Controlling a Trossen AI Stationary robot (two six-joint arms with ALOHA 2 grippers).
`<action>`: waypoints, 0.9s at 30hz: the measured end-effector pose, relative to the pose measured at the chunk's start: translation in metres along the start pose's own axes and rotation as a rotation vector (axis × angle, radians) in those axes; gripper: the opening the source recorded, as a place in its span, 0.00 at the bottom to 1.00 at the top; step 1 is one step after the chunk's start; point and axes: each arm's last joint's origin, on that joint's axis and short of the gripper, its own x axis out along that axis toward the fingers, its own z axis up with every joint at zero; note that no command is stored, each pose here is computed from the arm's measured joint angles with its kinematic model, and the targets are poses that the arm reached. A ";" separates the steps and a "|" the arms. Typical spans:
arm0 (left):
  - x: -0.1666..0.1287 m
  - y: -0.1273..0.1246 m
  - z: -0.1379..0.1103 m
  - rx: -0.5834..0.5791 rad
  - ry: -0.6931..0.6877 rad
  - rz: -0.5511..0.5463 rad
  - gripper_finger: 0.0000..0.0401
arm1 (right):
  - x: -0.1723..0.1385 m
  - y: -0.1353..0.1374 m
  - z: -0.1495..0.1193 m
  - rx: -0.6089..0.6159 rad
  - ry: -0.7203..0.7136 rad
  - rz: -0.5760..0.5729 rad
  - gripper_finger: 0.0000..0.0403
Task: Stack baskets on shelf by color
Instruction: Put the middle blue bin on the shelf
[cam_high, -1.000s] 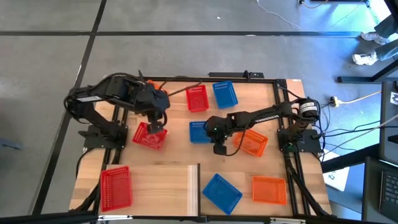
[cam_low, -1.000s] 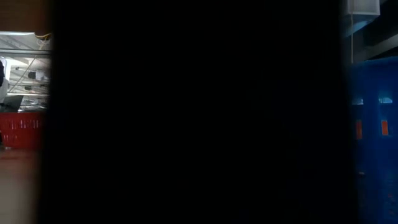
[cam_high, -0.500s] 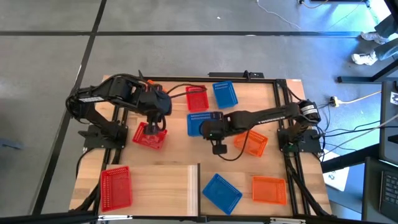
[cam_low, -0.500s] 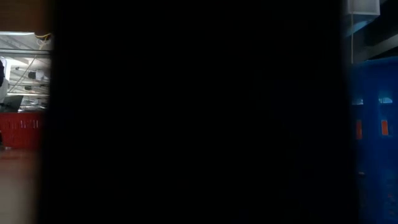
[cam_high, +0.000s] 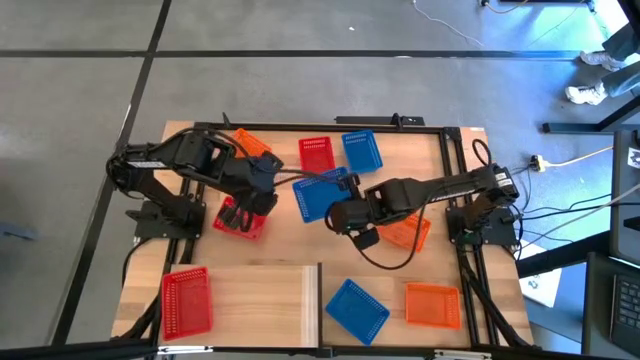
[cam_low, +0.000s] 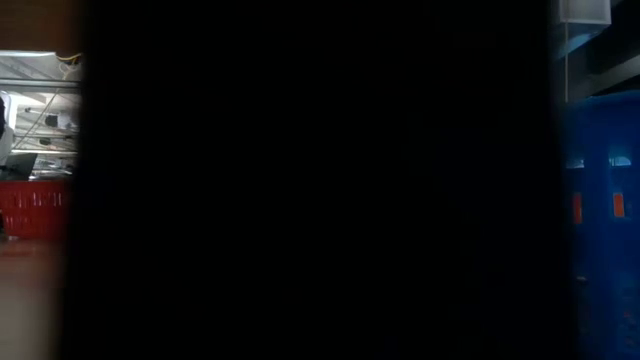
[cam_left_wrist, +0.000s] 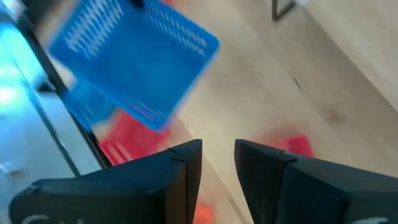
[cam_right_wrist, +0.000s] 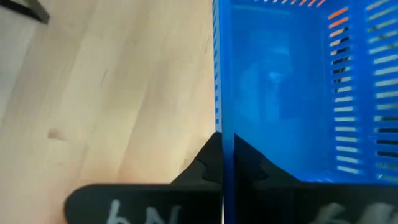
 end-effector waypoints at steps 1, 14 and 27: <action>0.000 0.001 0.003 0.021 -0.023 0.013 0.22 | -0.004 0.001 0.001 -0.026 -0.004 0.002 0.00; 0.008 0.005 0.022 0.158 -0.153 0.047 0.22 | -0.042 -0.004 0.014 -0.097 -0.117 -0.072 0.00; 0.034 0.000 0.032 0.204 -0.020 0.052 0.22 | -0.041 -0.003 0.014 -0.098 -0.112 -0.069 0.00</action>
